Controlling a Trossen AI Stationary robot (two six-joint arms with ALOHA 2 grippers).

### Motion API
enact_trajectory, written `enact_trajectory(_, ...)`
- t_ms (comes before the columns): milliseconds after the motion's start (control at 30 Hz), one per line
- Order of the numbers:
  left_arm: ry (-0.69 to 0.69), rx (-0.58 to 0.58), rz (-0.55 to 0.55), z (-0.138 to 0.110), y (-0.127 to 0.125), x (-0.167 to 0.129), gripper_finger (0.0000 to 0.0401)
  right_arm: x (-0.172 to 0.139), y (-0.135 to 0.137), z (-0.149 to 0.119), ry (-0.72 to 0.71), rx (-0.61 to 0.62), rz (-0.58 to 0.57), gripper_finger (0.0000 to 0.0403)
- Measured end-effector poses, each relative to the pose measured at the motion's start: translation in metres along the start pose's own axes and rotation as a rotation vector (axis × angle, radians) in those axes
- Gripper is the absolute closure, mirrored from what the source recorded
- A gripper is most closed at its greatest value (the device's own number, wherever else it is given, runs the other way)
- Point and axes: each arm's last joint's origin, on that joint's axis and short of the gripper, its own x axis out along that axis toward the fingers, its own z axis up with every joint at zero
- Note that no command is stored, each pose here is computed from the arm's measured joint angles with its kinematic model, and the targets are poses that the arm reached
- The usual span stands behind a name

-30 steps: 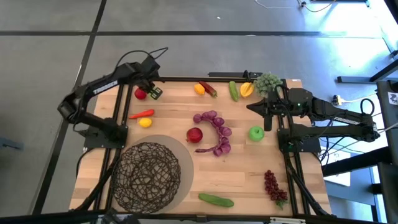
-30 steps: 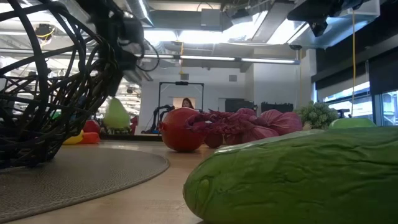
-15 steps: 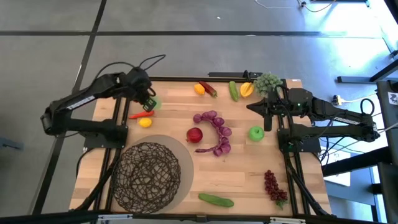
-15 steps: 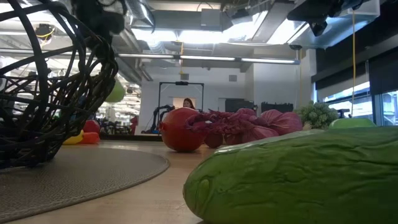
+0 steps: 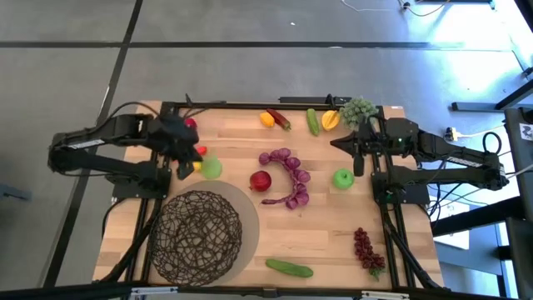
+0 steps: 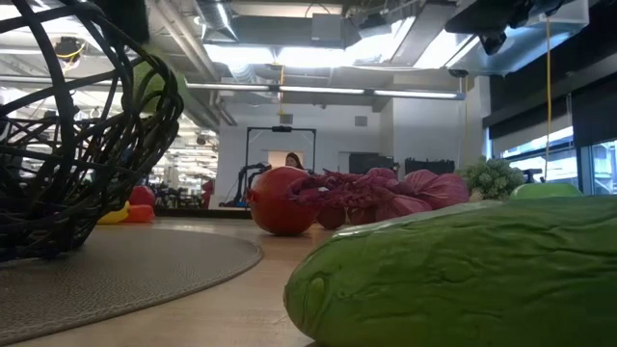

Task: Build produce basket
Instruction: Put the green pear into the black wire basket

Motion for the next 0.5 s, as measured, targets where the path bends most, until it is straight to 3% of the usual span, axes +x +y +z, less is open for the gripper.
enact_trajectory(267, 0.055, 0.093, -0.193, -0.016, -0.029, -0.008, 0.0401, 0.002, 0.004, 0.0, 0.007, 0.001, 0.142, 0.0402)
enact_trajectory(500, 0.11, 0.106, -0.241, -0.03, -0.049, -0.009, 0.0401, 0.018, 0.006, 0.005, -0.009, 0.022, 0.208, 0.0402)
